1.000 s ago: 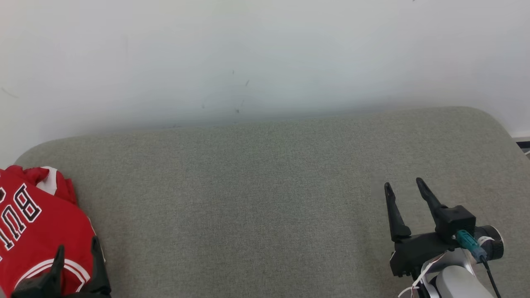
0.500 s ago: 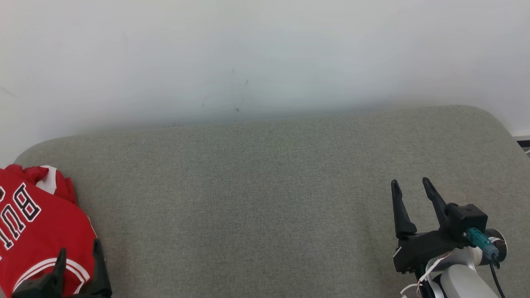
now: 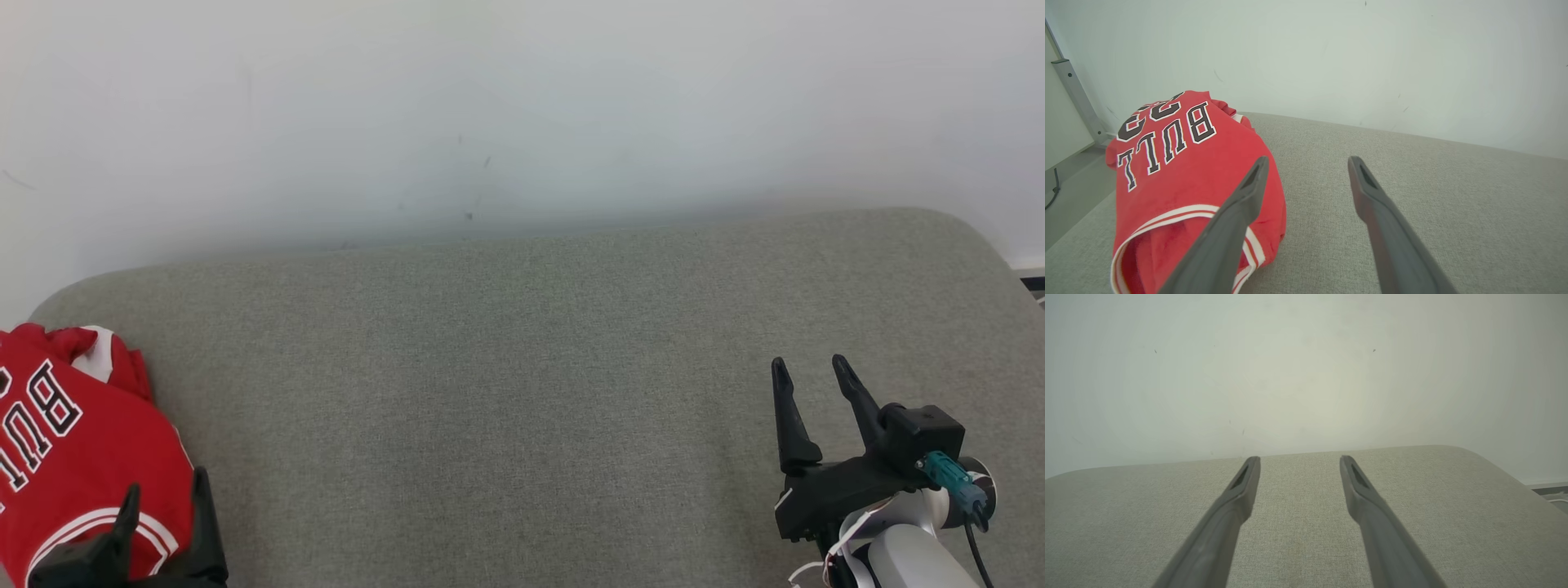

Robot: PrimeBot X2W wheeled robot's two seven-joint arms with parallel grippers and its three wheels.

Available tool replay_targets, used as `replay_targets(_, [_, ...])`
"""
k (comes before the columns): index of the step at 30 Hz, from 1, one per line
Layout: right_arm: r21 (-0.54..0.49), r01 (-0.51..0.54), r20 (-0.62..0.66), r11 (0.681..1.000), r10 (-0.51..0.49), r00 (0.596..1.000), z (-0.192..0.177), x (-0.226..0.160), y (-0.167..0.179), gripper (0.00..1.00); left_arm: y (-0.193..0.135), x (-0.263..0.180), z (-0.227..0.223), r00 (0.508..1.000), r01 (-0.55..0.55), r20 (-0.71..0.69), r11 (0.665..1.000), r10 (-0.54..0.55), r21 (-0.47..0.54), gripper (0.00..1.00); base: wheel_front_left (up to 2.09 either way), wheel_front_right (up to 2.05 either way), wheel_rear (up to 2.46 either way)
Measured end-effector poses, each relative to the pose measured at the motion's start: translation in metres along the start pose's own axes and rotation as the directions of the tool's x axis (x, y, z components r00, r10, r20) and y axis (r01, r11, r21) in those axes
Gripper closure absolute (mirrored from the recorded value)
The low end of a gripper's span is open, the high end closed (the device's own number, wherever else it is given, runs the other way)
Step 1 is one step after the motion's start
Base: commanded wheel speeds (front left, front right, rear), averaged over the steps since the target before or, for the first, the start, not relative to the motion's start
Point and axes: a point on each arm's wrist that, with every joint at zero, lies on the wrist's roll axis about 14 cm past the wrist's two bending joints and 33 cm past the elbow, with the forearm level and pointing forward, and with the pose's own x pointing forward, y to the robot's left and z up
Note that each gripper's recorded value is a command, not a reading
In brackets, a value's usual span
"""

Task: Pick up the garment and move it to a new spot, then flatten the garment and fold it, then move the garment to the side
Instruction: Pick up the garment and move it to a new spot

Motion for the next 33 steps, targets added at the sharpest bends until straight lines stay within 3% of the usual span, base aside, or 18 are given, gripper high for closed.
replay_targets(8, [0.008,-0.01,-0.019,1.0,0.01,1.0,-0.008,0.0,0.005,0.0,-0.001,-0.003,-0.001,1.0,0.004,-0.012,1.0,-0.004,0.011,0.0,0.0,0.0,0.0])
replay_targets(16, [0.015,-0.078,-0.046,0.997,0.078,0.996,-0.018,0.007,0.028,0.0,0.021,-0.014,-0.002,0.998,-0.047,-0.029,0.998,0.049,0.039,0.0,0.0,0.0,0.0])
replay_targets(33, [0.043,-0.328,-0.094,0.944,0.33,0.939,-0.037,0.026,0.123,0.0,0.09,-0.059,0.006,0.972,-0.233,-0.014,0.967,0.235,0.103,0.0,0.0,0.0,0.0])
